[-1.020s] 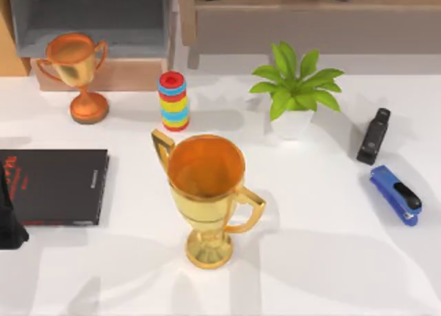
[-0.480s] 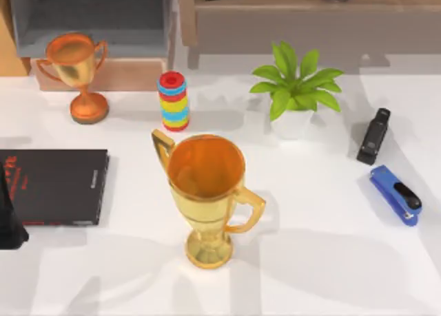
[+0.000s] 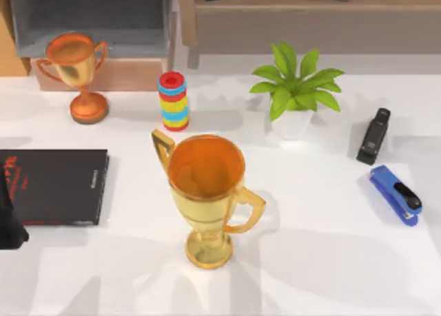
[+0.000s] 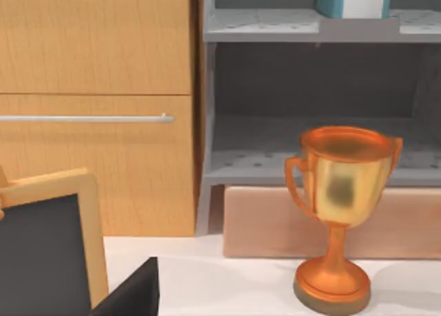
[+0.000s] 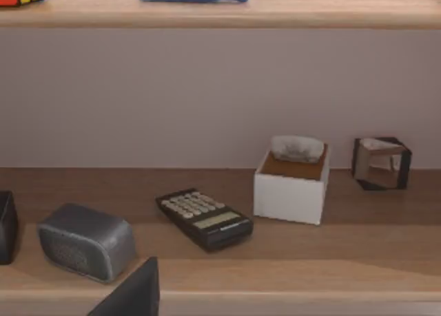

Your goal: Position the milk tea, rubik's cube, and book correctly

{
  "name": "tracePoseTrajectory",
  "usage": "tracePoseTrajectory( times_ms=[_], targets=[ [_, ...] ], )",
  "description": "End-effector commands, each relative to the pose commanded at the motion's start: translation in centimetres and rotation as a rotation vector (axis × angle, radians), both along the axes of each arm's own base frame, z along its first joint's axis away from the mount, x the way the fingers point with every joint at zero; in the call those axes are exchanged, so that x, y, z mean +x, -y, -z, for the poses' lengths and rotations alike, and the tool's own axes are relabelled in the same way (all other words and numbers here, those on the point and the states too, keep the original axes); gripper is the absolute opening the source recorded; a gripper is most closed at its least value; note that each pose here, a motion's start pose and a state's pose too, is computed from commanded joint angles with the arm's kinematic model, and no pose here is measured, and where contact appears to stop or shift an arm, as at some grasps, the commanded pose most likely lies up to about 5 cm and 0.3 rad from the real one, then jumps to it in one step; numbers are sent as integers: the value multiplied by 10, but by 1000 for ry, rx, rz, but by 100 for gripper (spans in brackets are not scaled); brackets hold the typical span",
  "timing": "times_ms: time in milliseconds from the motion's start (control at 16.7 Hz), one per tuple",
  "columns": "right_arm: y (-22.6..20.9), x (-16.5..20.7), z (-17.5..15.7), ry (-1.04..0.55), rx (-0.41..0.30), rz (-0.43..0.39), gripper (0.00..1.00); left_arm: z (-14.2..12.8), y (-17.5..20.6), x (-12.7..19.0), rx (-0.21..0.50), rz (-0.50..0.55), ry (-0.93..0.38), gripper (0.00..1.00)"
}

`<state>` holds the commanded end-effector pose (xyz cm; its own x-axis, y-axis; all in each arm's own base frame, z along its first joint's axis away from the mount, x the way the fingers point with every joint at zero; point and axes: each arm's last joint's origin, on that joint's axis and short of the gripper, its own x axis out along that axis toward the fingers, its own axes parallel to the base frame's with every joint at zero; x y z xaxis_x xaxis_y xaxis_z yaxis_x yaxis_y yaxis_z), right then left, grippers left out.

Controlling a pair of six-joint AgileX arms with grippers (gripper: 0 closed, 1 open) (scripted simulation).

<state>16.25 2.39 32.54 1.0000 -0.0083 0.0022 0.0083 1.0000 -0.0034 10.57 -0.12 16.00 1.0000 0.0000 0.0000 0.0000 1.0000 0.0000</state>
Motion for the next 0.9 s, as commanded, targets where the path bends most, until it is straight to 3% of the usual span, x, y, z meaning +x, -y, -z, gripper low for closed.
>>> tracePoseTrajectory(
  times_ms=[240,480,660,900],
  targets=[
    [17,-44,85,-3,2,-3,100,0,0,0,0,0,0,100],
    [23,-56,147,-3,3,-8,100,0,0,0,0,0,0,100],
    [25,-57,165,-2,3,-8,100,0,0,0,0,0,0,100],
    [25,-57,165,-2,3,-8,100,0,0,0,0,0,0,100]
  ],
)
